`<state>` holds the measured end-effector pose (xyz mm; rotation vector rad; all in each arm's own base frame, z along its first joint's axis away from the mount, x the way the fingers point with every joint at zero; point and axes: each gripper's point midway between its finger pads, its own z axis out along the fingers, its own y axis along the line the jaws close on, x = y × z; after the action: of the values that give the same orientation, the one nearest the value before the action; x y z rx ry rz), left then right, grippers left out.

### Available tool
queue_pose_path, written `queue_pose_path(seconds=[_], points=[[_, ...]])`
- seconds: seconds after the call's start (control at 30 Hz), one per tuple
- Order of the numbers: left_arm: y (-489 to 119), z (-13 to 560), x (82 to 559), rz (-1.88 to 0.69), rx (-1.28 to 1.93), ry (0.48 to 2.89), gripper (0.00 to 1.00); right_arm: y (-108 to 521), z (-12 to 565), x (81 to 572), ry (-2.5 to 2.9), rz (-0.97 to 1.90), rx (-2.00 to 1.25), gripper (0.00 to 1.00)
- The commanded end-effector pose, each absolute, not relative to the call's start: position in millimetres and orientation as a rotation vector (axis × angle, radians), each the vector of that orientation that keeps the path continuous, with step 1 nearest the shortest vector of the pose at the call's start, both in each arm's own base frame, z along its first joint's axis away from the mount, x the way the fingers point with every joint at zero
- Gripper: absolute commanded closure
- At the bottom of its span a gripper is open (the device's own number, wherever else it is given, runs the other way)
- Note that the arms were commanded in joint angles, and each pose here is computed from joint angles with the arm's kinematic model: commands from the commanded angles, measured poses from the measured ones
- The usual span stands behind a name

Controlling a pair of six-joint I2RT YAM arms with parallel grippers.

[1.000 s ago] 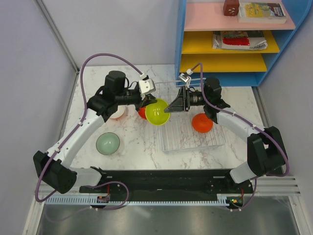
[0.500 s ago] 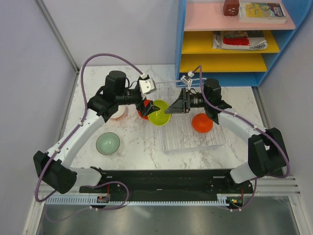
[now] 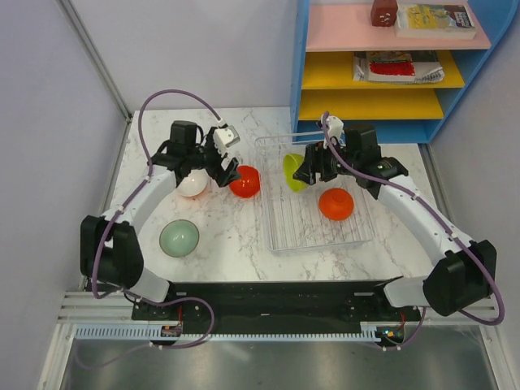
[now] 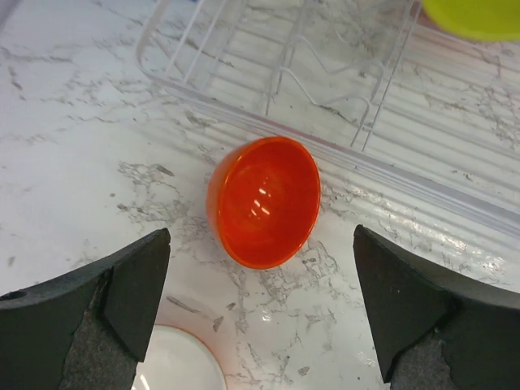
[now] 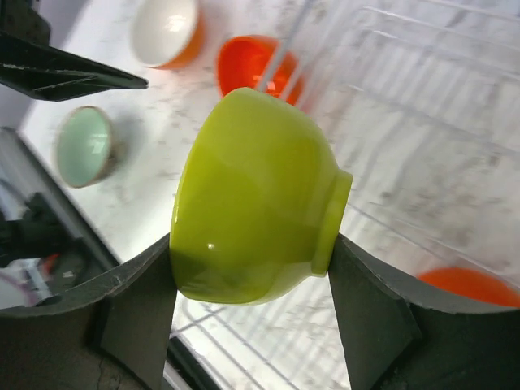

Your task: Load the bowls into the dish rack

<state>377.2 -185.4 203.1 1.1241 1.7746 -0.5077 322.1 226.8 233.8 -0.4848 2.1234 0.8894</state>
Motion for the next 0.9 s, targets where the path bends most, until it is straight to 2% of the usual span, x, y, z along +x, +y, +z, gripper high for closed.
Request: queue_pose_path(seconds=[0.0,0.17,0.6,0.63,0.73,0.77,0.83,0.87], points=[[-187,168,393,-0.492,1.179,1.805,0.0,182,208,326,2.245,0.464,-0.569,1.0],[-186,151,409,-0.455,1.178,1.813,0.0,165,185,323,2.325,0.302,-0.626,1.0],[-181,119,441,-0.368,1.179,1.853,0.02,178,183,319,2.27,0.041,-0.797,1.0],[-181,117,441,-0.365,1.184,1.853,0.05,180,183,320,2.267,0.033,-0.809,1.0],[-182,108,443,-0.375,1.19,1.868,0.2,184,180,322,2.26,-0.025,-0.848,1.0],[-182,104,443,-0.377,1.194,1.873,0.31,187,179,321,2.255,-0.04,-0.869,1.0],[-182,102,444,-0.379,1.197,1.877,0.39,186,175,325,2.253,-0.113,-0.883,1.0],[-182,99,443,-0.384,1.2,1.881,0.47,191,174,324,2.241,-0.126,-0.91,1.0]])
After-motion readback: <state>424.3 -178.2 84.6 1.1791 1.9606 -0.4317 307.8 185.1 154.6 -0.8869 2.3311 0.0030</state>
